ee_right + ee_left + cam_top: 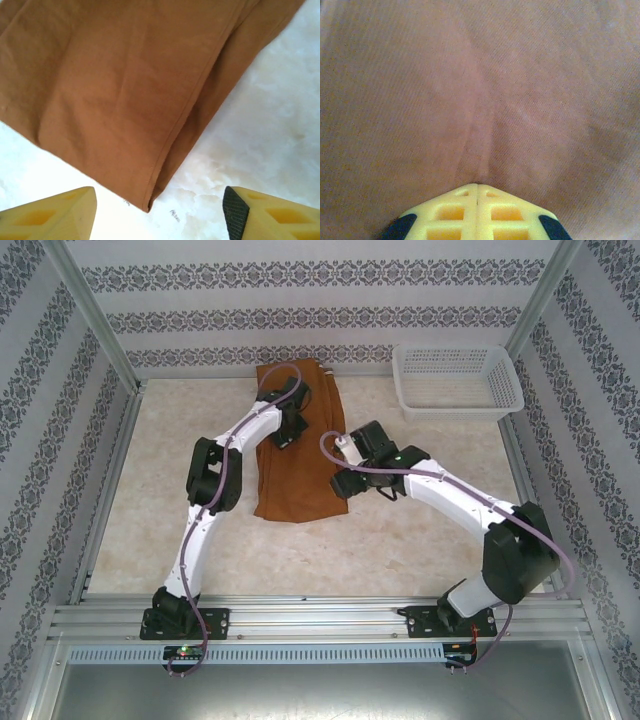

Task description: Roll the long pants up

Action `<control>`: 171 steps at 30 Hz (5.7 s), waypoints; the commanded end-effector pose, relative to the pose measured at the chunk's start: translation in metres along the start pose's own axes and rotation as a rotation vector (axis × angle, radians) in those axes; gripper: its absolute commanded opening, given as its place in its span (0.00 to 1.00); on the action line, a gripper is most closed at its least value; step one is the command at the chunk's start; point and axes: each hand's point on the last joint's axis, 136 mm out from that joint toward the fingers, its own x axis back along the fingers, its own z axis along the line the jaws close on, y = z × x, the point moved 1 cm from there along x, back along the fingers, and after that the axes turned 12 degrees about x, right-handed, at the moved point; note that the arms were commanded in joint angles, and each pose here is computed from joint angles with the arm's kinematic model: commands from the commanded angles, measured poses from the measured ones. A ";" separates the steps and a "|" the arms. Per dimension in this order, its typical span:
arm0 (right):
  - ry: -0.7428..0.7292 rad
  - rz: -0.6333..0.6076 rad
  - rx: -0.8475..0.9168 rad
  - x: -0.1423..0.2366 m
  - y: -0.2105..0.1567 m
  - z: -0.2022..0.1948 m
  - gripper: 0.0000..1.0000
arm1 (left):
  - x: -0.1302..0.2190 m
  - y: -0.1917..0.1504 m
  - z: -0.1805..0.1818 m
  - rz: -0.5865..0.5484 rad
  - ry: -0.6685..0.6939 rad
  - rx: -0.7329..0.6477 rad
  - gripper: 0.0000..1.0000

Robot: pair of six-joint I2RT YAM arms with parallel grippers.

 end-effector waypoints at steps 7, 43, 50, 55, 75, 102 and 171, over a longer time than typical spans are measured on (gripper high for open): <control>-0.043 0.053 0.420 0.004 0.007 0.045 0.70 | 0.037 0.038 0.027 0.031 0.058 -0.101 1.00; -0.156 0.179 0.941 -0.090 -0.017 0.146 0.70 | 0.197 0.003 0.153 -0.064 -0.134 0.033 1.00; -0.137 0.230 0.916 -0.112 -0.022 0.129 0.10 | 0.196 0.001 0.158 -0.058 -0.122 0.044 1.00; -0.044 0.235 0.835 -0.092 -0.009 0.131 0.00 | 0.207 -0.001 0.173 -0.079 -0.130 0.069 1.00; 0.210 0.130 0.494 -0.044 0.049 0.111 0.00 | 0.193 -0.062 0.250 0.039 -0.166 0.398 1.00; 0.207 0.114 0.415 -0.023 0.067 0.076 0.00 | 0.139 -0.008 0.195 -0.238 -0.085 0.475 0.01; -0.125 0.168 0.741 -0.157 0.054 0.043 0.00 | 0.085 0.044 0.144 -0.153 0.105 0.361 1.00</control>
